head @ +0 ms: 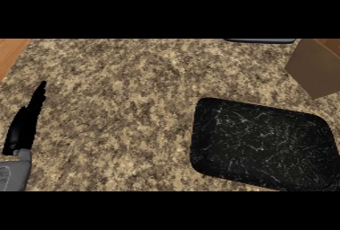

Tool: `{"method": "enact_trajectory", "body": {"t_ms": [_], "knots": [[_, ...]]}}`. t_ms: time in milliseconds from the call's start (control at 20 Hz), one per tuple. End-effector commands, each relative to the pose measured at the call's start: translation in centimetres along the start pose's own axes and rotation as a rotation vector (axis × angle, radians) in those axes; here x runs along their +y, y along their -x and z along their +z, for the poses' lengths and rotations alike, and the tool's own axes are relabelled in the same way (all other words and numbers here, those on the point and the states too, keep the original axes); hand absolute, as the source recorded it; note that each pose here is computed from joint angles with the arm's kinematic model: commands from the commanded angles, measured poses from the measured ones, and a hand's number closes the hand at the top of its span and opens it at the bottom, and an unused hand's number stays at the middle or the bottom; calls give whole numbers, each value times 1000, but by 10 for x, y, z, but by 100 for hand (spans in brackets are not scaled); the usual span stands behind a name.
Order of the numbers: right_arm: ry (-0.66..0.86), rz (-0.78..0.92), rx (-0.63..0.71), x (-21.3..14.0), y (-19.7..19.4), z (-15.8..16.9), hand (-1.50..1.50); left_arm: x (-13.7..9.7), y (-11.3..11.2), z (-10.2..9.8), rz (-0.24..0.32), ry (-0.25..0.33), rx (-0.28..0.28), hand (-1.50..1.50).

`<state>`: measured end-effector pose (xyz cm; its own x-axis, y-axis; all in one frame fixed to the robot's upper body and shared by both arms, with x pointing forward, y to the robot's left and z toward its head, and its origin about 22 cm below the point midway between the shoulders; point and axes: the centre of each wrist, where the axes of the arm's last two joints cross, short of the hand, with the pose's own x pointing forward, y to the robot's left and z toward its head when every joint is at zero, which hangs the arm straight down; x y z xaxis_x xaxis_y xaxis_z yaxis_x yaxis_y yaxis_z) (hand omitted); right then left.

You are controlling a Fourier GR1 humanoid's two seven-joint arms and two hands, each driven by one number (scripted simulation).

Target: Pick the sweet potato from the tray and place it in the cardboard box

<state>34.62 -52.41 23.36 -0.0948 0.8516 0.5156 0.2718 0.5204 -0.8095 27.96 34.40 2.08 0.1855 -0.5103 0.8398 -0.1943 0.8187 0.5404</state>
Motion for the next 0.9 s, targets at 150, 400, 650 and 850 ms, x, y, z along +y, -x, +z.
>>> {"method": "enact_trajectory", "body": {"t_ms": [150,400,650,850], "knots": [[-57,-92,71,37,-25,-32,150,-11,0,4,8,13,-13,0],[-57,-84,83,66,-41,-47,150,1,-8,-9,3,1,-12,0],[-66,2,133,87,-55,-57,150,-14,-22,-11,0,19,-57,0],[-86,-84,257,104,-30,-39,-150,4,-7,-7,2,25,-40,0]]}}
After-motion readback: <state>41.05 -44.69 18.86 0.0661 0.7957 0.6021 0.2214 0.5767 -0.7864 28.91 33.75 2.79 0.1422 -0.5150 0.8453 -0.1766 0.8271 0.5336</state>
